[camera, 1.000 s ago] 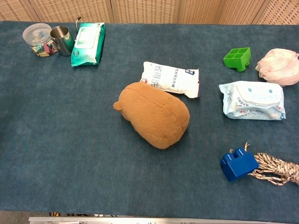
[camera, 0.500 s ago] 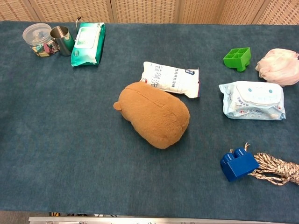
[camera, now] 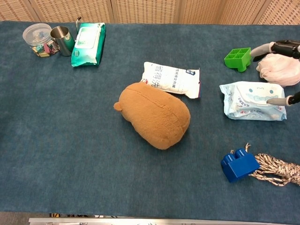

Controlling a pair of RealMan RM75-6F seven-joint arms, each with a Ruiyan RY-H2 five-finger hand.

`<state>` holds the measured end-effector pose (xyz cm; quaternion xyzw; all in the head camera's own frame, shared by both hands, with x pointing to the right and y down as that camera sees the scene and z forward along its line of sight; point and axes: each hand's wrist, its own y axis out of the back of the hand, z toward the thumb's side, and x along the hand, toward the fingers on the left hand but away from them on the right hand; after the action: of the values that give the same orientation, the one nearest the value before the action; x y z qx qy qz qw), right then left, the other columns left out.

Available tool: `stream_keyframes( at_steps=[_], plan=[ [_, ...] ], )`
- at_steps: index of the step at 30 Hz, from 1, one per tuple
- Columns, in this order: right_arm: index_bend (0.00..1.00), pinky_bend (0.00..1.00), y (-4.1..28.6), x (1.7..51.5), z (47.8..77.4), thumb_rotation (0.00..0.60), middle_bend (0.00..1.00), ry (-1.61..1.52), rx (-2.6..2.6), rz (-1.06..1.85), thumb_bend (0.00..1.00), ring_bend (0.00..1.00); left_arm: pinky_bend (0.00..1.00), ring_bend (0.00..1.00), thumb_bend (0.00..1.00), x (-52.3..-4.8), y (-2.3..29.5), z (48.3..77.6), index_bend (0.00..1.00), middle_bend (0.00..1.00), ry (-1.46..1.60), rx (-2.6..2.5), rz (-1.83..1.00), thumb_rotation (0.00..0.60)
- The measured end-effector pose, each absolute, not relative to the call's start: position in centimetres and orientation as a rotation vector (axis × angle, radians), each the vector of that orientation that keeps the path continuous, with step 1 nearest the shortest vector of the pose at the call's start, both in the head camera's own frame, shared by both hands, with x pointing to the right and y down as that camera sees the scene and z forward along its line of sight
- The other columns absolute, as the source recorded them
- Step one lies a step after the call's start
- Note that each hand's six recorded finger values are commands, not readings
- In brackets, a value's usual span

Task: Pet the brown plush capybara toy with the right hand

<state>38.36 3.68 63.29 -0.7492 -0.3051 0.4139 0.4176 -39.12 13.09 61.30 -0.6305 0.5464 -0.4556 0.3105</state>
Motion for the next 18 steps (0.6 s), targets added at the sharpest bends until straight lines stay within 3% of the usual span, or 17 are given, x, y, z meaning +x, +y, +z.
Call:
stream_keyframes(
  at_steps=[2, 6, 18],
  plan=[
    [0.02, 0.09, 3.7, 37.5, 63.7, 0.6, 0.14, -0.734, -1.914, 1.032, 0.0, 0.06, 0.0, 0.0, 0.1, -39.2, 13.2, 61.4, 0.06, 0.02, 1.442, -1.664, -1.209, 0.6],
    [0.0, 0.02, 3.9, 34.9, 64.4, 0.6, 0.07, -0.66, -1.976, 0.979, 0.0, 0.0, 0.0, 0.0, 0.1, -39.3, 13.2, 61.4, 0.06, 0.02, 1.441, -1.664, -1.215, 0.6],
    [0.0, 0.0, 4.3, 28.6, 66.3, 0.6, 0.04, -0.505, -2.027, 0.823, 0.0, 0.0, 0.0, 0.0, 0.1, -39.5, 13.5, 61.3, 0.06, 0.02, 1.451, -1.662, -1.217, 0.6]
  ],
)
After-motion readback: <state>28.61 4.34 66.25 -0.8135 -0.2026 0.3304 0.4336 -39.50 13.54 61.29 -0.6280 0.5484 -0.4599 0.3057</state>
